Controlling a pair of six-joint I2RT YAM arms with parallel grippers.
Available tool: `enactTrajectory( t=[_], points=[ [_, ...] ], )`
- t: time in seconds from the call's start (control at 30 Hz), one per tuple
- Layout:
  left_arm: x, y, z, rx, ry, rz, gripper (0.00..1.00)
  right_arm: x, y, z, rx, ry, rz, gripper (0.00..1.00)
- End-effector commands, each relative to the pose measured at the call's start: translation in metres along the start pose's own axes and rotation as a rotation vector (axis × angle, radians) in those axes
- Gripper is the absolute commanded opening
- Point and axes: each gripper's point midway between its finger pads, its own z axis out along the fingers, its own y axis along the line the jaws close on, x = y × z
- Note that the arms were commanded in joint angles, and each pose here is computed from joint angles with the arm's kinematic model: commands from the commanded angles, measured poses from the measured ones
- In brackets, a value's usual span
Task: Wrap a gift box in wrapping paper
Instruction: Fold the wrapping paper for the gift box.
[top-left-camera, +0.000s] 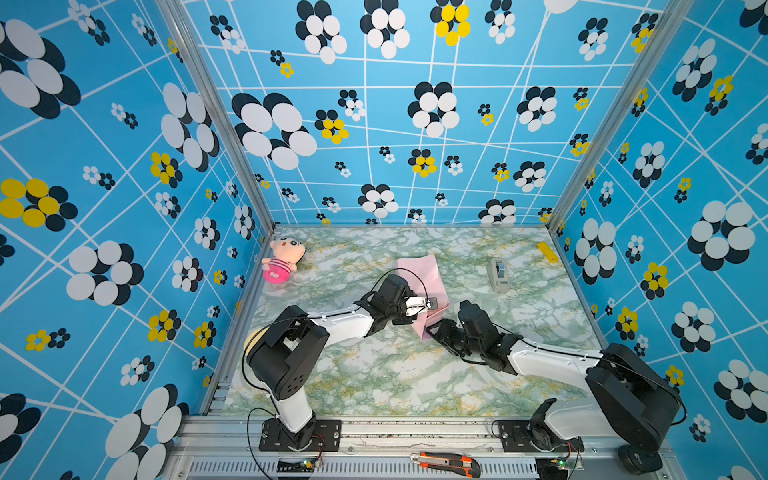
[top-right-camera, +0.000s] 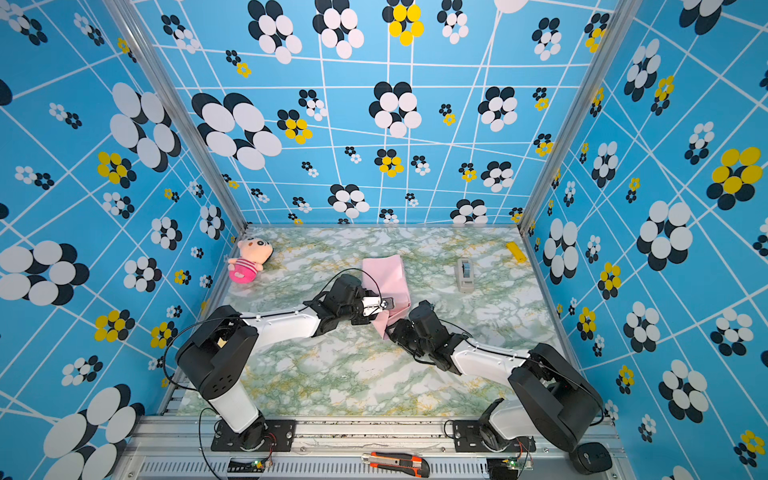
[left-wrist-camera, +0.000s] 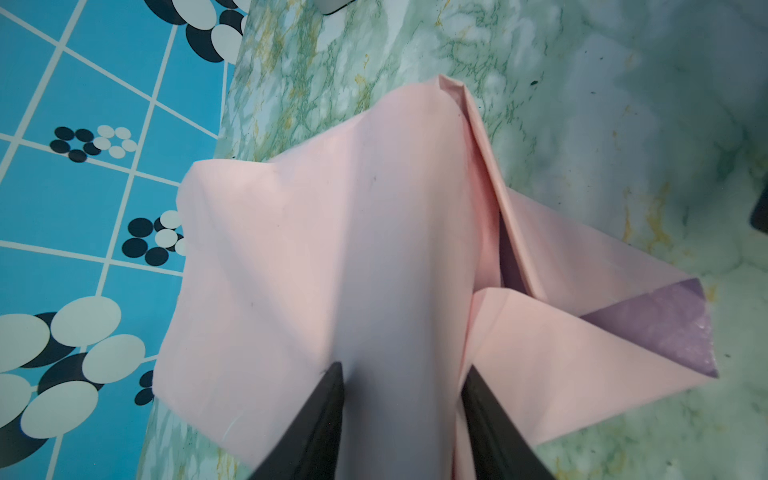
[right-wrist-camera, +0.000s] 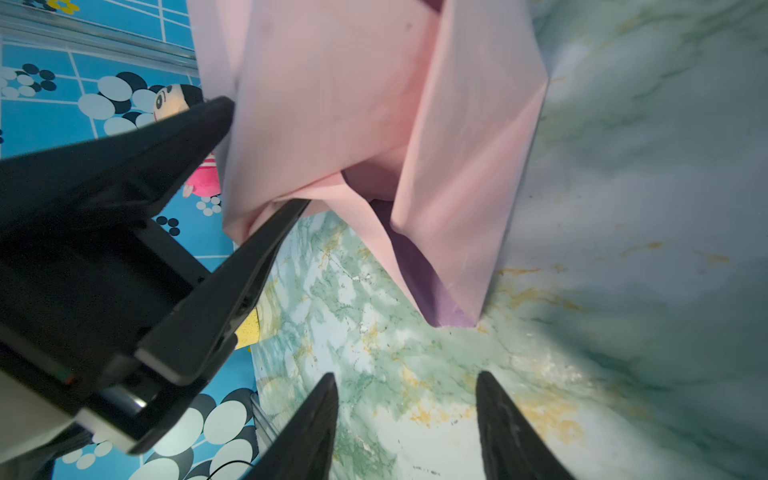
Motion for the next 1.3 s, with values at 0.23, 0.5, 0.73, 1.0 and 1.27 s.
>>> enactTrajectory(
  t=[0.23, 0.5, 0.73, 1.0, 1.27],
  points=[
    [0.027, -0.030, 0.011, 0.115, 0.107, -0.069, 0.45, -0.024, 0.022, 0.027, -0.114, -0.116, 0.036, 0.34],
    [0.027, -0.030, 0.011, 0.118, 0.114, -0.074, 0.45, -0.020, 0.032, 0.043, -0.187, -0.073, 0.088, 0.18],
    [0.028, -0.031, 0.012, 0.126, 0.121, -0.075, 0.45, -0.014, 0.036, 0.055, -0.217, -0.030, 0.115, 0.17],
    [0.028, -0.031, 0.013, 0.133, 0.126, -0.075, 0.45, -0.006, 0.005, 0.022, -0.133, -0.025, 0.120, 0.41],
    [0.028, -0.031, 0.013, 0.137, 0.128, -0.075, 0.45, -0.006, 0.036, 0.018, -0.215, 0.007, 0.105, 0.24]
  ],
)
